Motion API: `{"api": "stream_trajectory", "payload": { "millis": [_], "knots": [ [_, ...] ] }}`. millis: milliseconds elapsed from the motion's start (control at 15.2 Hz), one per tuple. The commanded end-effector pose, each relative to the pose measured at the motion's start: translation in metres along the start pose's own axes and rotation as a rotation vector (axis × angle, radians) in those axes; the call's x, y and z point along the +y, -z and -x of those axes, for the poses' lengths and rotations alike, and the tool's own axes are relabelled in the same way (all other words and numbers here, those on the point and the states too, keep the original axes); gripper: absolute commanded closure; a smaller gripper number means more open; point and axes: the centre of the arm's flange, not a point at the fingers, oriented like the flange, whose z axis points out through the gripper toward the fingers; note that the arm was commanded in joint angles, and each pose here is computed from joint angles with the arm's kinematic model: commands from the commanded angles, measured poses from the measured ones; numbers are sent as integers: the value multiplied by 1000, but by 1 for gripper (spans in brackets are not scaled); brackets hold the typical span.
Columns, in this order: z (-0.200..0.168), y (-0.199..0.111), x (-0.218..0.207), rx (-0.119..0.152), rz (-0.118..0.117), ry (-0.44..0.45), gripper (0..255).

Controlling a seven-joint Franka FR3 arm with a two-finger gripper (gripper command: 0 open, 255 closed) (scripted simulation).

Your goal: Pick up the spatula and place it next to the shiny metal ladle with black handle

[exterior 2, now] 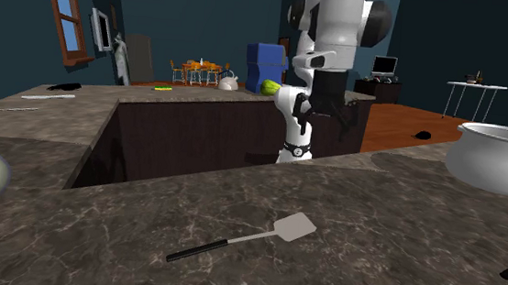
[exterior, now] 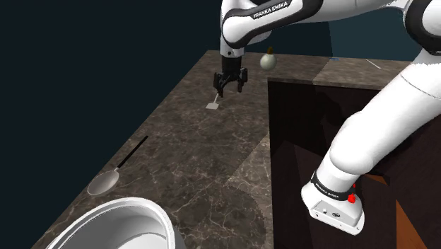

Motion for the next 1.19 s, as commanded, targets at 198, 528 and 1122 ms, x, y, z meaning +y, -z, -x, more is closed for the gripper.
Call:
{"api": "stream_trajectory", "payload": {
  "millis": [198,528,1122],
  "knots": [
    [-58,-27,-1,23,7,-171,0],
    [-116,-49,6,45,14,-339,0],
    [-216,-85,44,85,27,-642,0]
  ]
}}
